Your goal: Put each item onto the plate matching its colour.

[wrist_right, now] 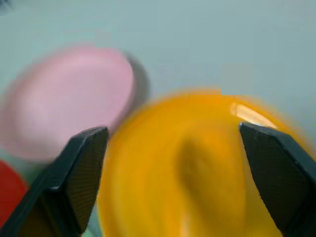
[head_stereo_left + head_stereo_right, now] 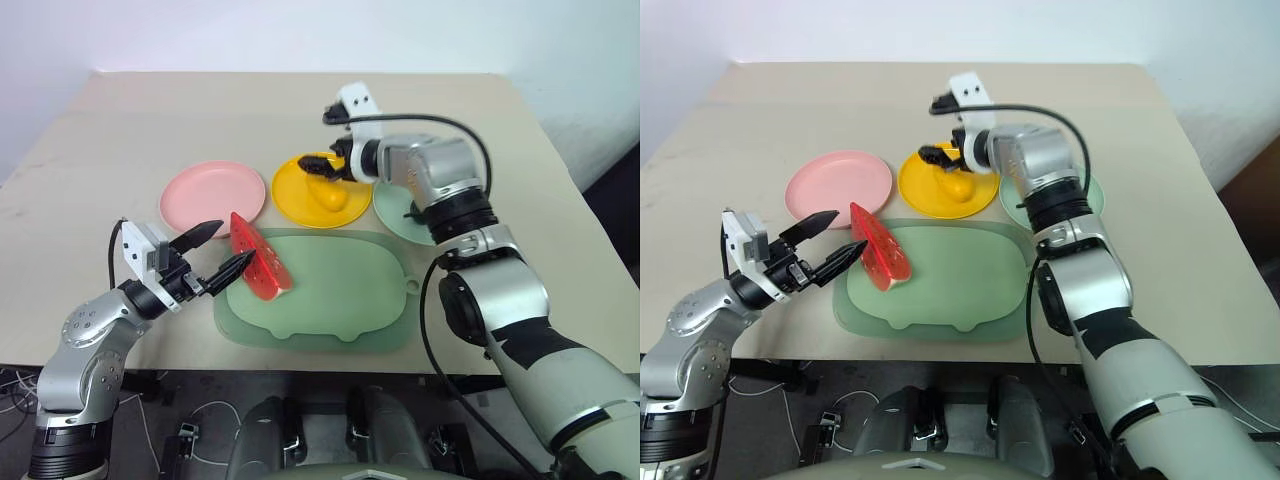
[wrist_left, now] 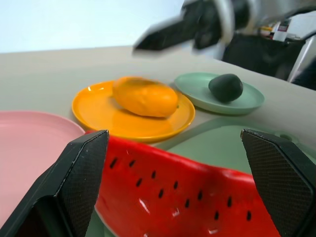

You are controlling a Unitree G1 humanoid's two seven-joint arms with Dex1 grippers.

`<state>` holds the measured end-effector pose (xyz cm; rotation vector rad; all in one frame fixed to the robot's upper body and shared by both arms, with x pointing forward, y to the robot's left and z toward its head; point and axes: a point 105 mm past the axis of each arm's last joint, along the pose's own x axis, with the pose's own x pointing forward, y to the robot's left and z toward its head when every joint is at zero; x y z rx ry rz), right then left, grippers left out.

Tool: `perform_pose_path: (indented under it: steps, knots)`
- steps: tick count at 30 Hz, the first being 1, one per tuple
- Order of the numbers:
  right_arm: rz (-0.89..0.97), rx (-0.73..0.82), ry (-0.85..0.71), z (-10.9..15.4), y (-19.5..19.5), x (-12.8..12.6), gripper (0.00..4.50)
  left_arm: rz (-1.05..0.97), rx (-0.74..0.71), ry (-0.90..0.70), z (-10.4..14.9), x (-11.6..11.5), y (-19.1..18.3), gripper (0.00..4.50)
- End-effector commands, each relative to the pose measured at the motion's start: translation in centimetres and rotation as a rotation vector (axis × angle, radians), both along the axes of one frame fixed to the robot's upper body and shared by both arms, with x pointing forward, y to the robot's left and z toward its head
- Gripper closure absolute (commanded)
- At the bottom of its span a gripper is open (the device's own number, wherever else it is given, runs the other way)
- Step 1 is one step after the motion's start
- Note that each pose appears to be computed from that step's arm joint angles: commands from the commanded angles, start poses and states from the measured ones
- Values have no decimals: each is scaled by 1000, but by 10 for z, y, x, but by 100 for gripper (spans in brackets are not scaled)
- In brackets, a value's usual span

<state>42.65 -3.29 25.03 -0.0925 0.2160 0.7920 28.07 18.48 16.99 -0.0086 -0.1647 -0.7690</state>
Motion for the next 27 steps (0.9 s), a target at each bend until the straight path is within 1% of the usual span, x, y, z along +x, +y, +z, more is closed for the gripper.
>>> perform_pose_path:
  steps: [1, 5, 9, 11, 15, 20, 22, 27]
  knots:
    - [81, 41, -63, 13, -4, -26, 3, -23, -13, -45, 15, -4, -6, 0]
    - [121, 48, -78, 8, -21, -50, 3, -19, -89, -52, 27, -6, -14, 0]
    - [233, 52, -127, 7, -37, -84, 3, -17, -87, -33, 29, -12, -21, 0]
    - [259, 36, -139, 2, -44, -95, 3, -1, -76, -24, 27, -15, -22, 0]
    - [305, 64, -160, -6, -52, -114, 3, 48, -62, -9, 23, -17, -22, 0]
    - [305, 17, -122, -34, -59, -126, 3, 97, -74, 22, 23, -17, -34, 0]
    - [302, 16, -122, -35, -59, -126, 3, 108, -90, 35, 24, -16, -38, 0]
    - [269, -3, -134, -33, -66, -118, 3, 192, -66, 115, 14, -7, -42, 0]
